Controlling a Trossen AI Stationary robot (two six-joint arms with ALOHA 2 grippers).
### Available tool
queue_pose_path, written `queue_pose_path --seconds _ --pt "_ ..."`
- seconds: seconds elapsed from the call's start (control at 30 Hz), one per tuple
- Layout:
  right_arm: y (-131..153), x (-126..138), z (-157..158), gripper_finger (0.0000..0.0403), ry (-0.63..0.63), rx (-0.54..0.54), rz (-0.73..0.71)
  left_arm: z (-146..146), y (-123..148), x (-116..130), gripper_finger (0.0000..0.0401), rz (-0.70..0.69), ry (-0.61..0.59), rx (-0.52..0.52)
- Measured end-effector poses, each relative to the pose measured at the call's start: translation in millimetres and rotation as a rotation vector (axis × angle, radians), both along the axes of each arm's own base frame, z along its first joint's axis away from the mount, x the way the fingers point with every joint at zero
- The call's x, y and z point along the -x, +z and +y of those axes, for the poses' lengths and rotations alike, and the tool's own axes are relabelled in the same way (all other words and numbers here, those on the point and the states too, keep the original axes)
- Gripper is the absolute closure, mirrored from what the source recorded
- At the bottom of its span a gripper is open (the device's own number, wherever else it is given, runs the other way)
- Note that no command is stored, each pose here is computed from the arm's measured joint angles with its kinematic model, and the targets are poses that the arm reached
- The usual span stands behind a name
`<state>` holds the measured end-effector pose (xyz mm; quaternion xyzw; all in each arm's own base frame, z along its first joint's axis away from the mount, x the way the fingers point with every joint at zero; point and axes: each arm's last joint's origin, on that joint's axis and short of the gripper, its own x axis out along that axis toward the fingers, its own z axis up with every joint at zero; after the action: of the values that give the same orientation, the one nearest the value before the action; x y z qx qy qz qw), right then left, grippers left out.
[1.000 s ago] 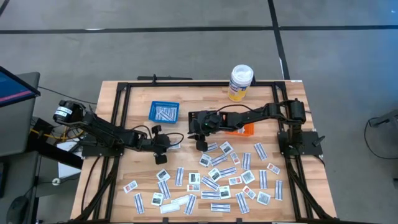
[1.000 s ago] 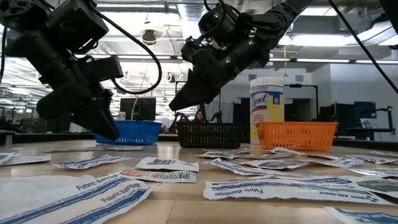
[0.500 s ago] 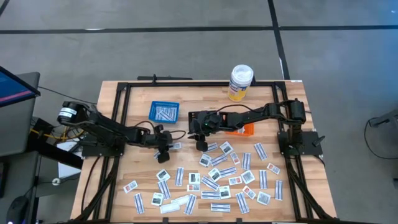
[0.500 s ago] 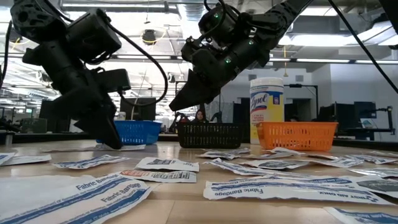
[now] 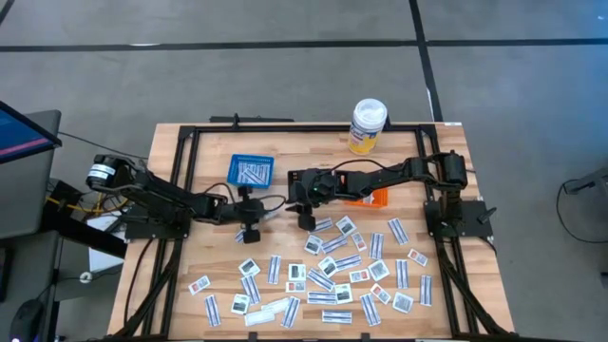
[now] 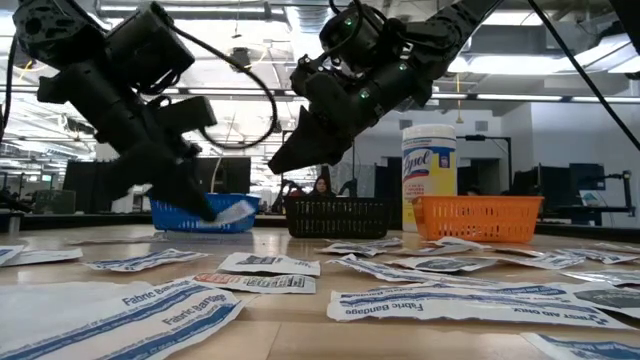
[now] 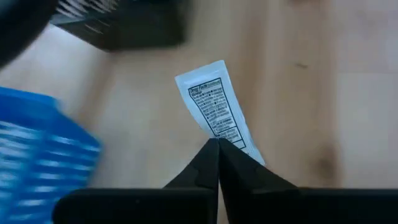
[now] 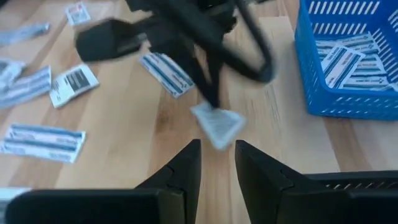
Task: Pick & Place First Aid Supplies
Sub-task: Put the ointment pack into the orange bin
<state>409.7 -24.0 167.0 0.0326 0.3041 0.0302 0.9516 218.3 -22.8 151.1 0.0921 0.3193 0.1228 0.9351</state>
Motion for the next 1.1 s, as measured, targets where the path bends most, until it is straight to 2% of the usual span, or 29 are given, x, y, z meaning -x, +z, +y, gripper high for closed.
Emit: queue_pose_path --seconds 0.1,0.3,0.47,0.57,0.93,1.1 --pt "1 0 0 0.031 -0.031 -0.042 -0.004 2 4 -2 0.0395 -0.045 0.056 -0.069" --pt "1 0 -7 0.031 -0.107 -0.116 -0.001 2 12 -8 0.0396 -0.146 0.072 -0.076" --pt "1 0 -15 0.031 -0.21 -0.074 -0.002 2 16 -9 0.0397 -0.181 0.07 -0.08" --pt "0 1 -19 0.031 -0.236 -0.094 0.004 2 16 -9 0.0397 -0.184 0.081 -0.09" --pt "2 0 -19 0.0312 -0.222 -0.076 -0.02 2 23 -12 0.0397 -0.259 0.113 -0.096" --pt "3 -1 -19 0.0362 -0.186 -0.015 -0.033 2 24 -13 0.0397 -0.264 0.102 -0.107"
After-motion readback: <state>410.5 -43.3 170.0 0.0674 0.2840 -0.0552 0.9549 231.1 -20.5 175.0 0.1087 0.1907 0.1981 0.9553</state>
